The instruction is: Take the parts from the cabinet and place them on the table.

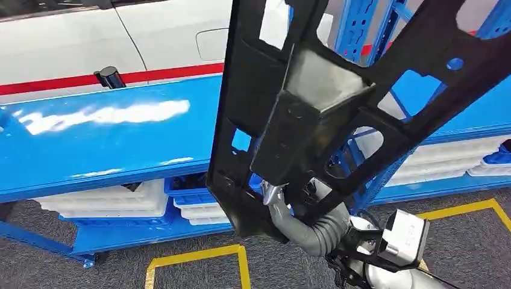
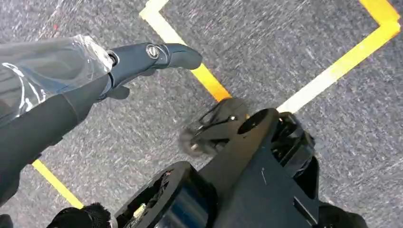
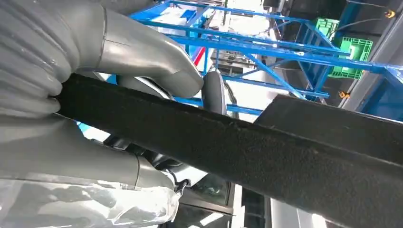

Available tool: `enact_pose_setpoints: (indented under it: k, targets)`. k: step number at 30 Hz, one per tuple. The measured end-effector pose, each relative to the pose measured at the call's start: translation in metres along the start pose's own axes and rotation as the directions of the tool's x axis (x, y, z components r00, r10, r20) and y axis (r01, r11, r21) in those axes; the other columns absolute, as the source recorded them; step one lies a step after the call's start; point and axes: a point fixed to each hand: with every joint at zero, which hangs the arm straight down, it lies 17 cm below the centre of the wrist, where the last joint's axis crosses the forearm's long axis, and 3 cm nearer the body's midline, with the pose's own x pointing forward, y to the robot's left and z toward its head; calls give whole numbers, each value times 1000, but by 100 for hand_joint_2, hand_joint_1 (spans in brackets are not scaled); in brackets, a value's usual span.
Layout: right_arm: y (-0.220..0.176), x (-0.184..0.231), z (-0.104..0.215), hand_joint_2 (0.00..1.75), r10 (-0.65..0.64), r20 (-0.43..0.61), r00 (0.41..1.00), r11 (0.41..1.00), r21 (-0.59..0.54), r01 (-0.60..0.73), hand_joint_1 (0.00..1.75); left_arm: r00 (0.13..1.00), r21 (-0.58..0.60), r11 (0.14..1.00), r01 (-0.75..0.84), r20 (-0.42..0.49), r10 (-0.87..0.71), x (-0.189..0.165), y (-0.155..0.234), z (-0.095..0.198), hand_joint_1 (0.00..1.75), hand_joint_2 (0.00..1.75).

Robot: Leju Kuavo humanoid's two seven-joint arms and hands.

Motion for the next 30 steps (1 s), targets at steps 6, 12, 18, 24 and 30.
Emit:
enact_pose_setpoints:
  k: [6,12,18,24,30]
  targets:
    - [-3,2,0,175,6,9,1000,1000,-10,-6,175,1000,-1,1000,-1,-14,1,-5,-1,1,0,175]
    - [-4,1,1,175,10,7,1000,1000,-18,-10,175,1000,-4,1000,-3,-20,3,-9,-2,2,0,175]
    - [-5,-1,3,175,11,1,1000,1000,-26,-11,175,1000,-4,1000,-3,-21,2,-9,-3,2,0,175]
    - [-8,2,4,175,22,11,1000,999,-35,-21,175,1000,-3,1000,-4,-19,4,-7,-3,2,0,175]
    - [-8,0,6,175,19,8,1000,999,-41,-19,175,1000,3,1000,-8,-15,8,-3,1,0,0,175]
